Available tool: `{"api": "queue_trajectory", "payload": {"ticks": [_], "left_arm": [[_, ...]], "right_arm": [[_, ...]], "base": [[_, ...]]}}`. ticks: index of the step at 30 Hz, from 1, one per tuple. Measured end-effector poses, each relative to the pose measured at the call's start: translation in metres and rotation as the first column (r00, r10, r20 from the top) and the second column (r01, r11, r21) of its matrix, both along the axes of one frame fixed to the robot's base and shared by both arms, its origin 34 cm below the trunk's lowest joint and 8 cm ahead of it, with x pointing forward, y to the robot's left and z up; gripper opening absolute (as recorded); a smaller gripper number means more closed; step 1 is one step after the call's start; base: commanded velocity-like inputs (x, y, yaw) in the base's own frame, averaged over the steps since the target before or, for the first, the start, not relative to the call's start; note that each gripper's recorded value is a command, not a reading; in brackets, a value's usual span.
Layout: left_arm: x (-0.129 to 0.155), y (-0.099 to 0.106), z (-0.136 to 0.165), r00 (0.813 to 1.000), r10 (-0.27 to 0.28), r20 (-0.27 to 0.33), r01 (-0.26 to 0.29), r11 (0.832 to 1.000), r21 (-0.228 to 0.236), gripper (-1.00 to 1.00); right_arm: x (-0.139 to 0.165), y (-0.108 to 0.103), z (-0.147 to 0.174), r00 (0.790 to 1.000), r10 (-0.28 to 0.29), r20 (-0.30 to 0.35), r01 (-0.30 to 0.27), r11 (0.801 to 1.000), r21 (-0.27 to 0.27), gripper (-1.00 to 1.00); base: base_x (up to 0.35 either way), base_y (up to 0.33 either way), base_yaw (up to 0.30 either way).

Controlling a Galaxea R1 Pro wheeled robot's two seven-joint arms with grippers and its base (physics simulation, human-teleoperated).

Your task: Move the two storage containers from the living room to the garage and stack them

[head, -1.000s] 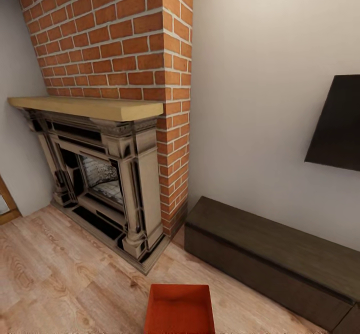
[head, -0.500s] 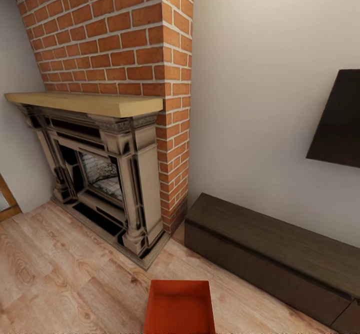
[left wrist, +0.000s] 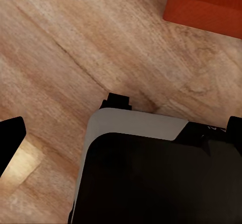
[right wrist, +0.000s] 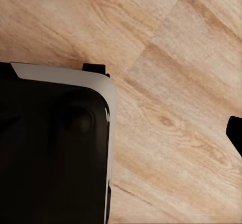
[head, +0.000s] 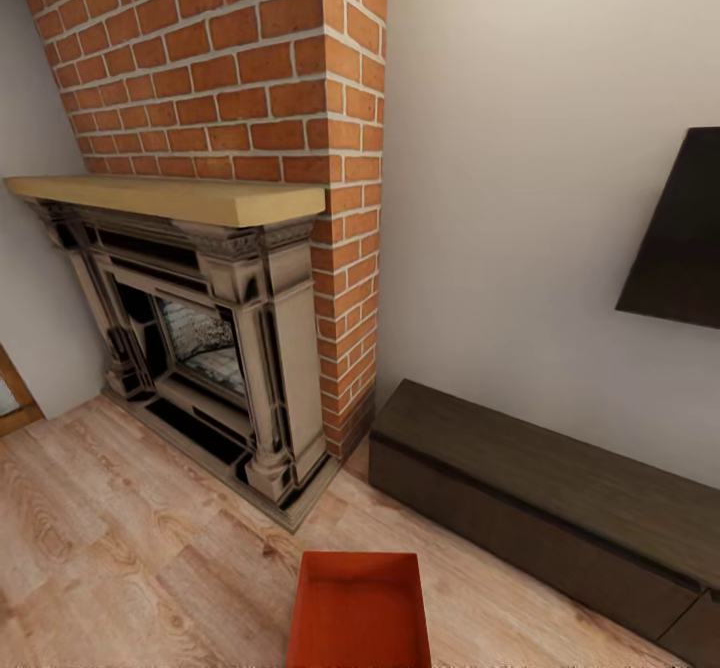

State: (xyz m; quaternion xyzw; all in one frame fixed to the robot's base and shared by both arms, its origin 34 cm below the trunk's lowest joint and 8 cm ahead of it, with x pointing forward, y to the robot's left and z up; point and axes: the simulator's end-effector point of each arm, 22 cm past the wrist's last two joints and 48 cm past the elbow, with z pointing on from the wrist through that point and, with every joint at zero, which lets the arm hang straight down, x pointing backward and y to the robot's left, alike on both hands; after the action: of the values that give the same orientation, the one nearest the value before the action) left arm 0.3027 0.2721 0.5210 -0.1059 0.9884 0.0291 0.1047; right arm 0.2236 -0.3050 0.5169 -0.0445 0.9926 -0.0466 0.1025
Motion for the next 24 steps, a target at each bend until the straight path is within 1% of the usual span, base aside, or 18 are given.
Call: {"api": "queue_trajectory", "payload": {"ticks": [24], "left_arm": [[-0.015, 0.000, -0.006, 0.999, 0.000, -0.038, 0.000, 1.000, 0.000, 1.00]], "right_arm": [[-0.016, 0.000, -0.003, 0.999, 0.001, -0.044, -0.001, 1.000, -0.001, 1.00]], "base": [[0.000, 0.000, 0.000]]}}
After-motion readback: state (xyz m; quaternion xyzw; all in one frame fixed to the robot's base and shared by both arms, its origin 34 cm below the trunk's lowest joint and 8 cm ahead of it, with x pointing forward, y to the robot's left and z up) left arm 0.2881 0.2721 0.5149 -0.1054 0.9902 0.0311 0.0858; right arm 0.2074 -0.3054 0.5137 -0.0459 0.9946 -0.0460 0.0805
